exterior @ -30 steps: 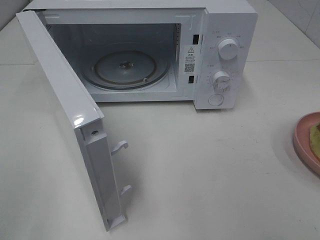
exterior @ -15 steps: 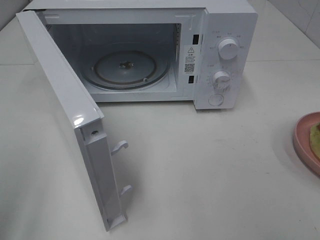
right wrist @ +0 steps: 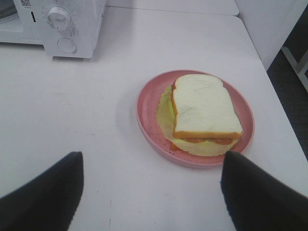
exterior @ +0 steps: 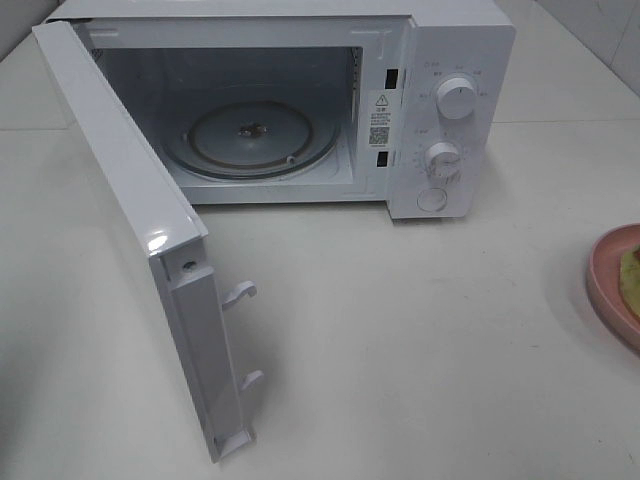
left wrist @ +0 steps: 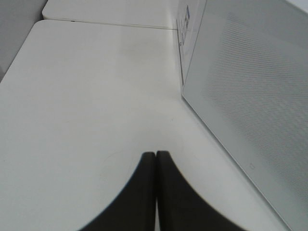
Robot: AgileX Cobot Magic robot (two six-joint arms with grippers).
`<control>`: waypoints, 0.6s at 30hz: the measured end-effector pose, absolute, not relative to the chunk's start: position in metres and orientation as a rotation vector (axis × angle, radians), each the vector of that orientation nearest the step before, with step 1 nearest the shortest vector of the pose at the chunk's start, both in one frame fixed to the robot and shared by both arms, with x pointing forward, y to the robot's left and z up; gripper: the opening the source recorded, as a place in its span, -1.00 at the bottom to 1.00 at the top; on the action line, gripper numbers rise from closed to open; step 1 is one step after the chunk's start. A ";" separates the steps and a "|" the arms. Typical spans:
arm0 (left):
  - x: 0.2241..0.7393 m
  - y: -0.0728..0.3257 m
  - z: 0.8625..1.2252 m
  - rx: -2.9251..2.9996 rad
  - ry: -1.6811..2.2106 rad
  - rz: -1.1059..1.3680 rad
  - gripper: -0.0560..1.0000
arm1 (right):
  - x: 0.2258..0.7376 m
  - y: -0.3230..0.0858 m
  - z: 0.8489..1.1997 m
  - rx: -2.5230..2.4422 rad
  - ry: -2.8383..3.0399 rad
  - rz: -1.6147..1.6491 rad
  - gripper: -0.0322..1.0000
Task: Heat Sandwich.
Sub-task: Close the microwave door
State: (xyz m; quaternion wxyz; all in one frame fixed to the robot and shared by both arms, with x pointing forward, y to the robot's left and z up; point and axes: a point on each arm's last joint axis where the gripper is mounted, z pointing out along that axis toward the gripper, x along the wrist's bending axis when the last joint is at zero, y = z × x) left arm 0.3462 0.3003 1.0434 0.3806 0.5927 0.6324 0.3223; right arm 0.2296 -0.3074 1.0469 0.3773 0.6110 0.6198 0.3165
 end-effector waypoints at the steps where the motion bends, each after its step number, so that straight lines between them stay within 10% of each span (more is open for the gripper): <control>1: 0.353 0.302 1.036 1.506 1.630 0.831 -0.89 | 0.230 -0.307 1.047 1.562 1.585 0.809 0.54; 18: 0.396 0.320 0.999 1.360 1.637 1.046 -0.89 | 0.230 -0.307 1.047 1.562 1.585 0.809 0.54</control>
